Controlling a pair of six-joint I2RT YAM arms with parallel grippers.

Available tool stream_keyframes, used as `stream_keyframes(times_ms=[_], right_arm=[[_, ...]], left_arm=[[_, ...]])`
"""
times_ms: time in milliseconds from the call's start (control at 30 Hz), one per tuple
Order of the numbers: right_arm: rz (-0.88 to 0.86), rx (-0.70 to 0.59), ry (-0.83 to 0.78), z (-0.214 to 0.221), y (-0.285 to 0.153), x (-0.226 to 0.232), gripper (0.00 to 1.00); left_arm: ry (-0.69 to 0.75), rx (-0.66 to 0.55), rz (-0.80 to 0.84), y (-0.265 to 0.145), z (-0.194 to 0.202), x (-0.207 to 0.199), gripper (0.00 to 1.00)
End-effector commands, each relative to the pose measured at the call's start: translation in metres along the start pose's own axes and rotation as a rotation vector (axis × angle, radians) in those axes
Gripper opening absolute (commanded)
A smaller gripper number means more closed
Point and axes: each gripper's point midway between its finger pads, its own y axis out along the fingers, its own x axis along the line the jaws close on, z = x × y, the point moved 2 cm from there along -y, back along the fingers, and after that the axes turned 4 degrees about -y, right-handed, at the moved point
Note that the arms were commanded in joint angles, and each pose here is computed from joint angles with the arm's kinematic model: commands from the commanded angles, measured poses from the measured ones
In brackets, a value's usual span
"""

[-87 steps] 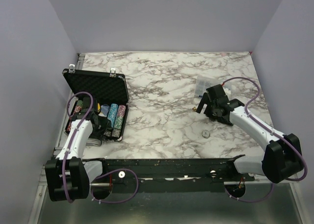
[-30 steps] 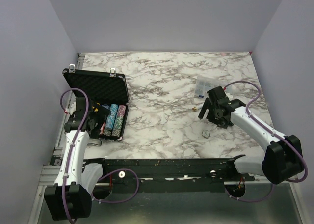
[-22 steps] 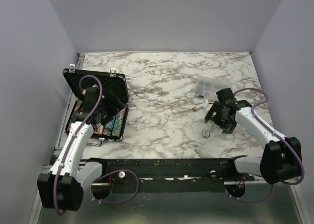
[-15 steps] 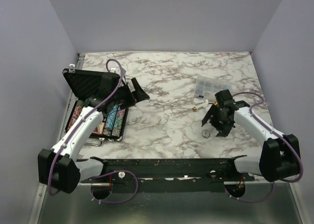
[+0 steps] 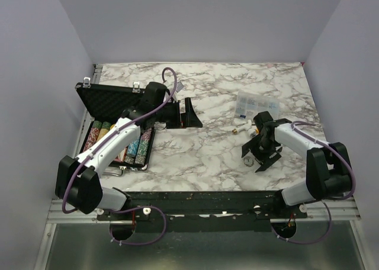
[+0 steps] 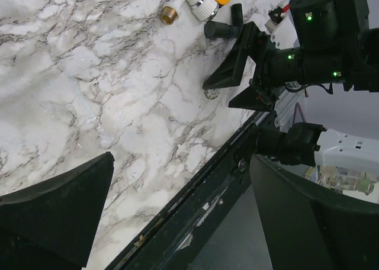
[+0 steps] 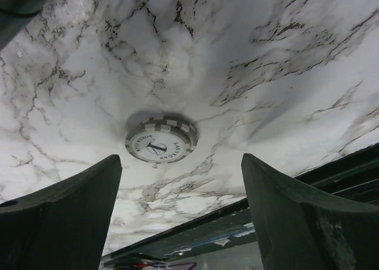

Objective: Pack up texas hold em set

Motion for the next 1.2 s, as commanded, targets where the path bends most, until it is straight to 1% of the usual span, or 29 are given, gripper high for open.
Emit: stream_keyframes(times_ms=[0,67,267,467,533,633,900,1000,1167], right_arm=[[0.025,-0.06,0.148,-0.012,-0.006,0.008,0.83],[0.036,-0.076,0.171,-0.015,-0.006,0.009,0.82],[0.055,-0.047,0.218,-0.011,0.005,0.008,0.75],[0.072,-0.039,0.262,-0.009,0.01,0.005,0.74],[0.073,-0.041,0.278,-0.01,0.012,0.005,0.73],[0.066,-0.043,0.283,-0.011,0.016,0.009,0.67],[0.09,-0.034,0.296,-0.01,0.03,0.005,0.65],[0.104,-0.041,0.297,-0.009,0.034,0.001,0.6],[0.13,-0.077,0.305,-0.01,0.041,-0.01,0.57]], left_arm=[[0.086,0.005,0.046,-0.011,0.0,-0.013,0.96],[0.092,0.006,0.047,-0.012,0.001,-0.013,0.96],[0.097,0.017,0.074,-0.015,0.003,-0.019,0.96],[0.096,0.026,0.086,-0.015,0.005,-0.021,0.96],[0.095,0.028,0.091,-0.015,0.005,-0.021,0.96],[0.096,0.027,0.09,-0.015,0.006,-0.021,0.96],[0.097,0.025,0.089,-0.016,0.006,-0.02,0.96],[0.096,0.025,0.087,-0.015,0.006,-0.02,0.96],[0.096,0.027,0.09,-0.015,0.006,-0.02,0.96]])
